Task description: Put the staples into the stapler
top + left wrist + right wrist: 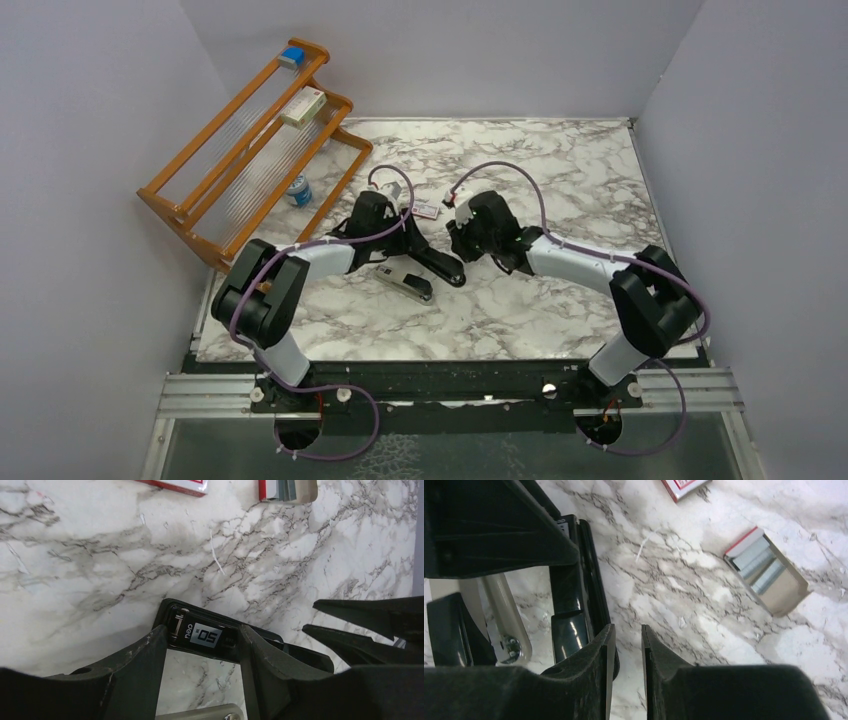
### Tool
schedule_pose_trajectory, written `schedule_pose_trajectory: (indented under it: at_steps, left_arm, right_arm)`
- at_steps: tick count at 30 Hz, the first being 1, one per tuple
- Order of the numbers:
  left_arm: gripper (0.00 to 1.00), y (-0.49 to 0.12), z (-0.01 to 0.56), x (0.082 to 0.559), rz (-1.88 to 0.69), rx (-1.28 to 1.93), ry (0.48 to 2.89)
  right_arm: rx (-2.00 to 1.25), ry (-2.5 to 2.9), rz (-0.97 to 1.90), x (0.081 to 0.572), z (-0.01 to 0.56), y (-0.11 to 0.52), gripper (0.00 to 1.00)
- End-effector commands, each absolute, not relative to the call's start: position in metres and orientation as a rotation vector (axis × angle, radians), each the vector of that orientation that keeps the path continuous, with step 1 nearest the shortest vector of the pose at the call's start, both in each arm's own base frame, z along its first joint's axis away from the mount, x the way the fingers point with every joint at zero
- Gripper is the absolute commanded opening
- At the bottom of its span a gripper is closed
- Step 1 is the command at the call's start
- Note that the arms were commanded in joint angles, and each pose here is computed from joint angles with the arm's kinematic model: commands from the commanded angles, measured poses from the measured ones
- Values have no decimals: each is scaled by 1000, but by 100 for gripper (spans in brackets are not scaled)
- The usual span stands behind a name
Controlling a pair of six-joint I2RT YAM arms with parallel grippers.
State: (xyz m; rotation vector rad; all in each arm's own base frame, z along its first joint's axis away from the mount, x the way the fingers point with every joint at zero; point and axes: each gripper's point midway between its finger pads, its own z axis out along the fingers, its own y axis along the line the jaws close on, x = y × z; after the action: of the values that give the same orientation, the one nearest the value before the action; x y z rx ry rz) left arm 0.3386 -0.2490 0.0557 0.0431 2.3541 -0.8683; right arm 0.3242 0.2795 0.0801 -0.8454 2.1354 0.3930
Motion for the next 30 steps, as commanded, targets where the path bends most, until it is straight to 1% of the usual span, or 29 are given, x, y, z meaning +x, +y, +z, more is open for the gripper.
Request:
schedule_pose_trajectory:
  at_steps: [1,4,7,11,14,16,20,22,25,28,30]
  left_arm:
    - [56,-260,61,315,-937,52,2357]
    - [57,-253,67,318,-884,47,2345]
    - [59,-250,74,324,-838,67,2335]
    - [59,-248,80,331,-796,115,2325]
    - [59,-246,78,332,-762,139,2341]
    - [59,-243,76,332,-744,153,2344]
    - [59,-239,69,331,-705,166,2370]
    - [60,-239,67,331,-702,167,2378]
    - [60,-239,67,331,-700,174,2378]
    - [60,-240,66,332,-693,180,2387]
    - [60,-240,65,332,-694,183,2389]
  right_arm:
    - [-739,2102,371,329,100,256,30]
    - [-670,2043,416,325,119,254,34]
    - [-628,2006,491,317,133,257,35]
    - [-689,2021,586,298,138,264,28]
    - [-748,2070,645,284,137,269,28]
    - [-753,2103,669,278,135,269,31]
    - [-682,2146,694,274,135,268,43]
    - [-630,2179,696,274,133,266,45]
    - [-568,2228,707,271,129,264,45]
    - [-540,2262,703,269,121,263,41]
    - [-536,2271,698,270,120,263,40]
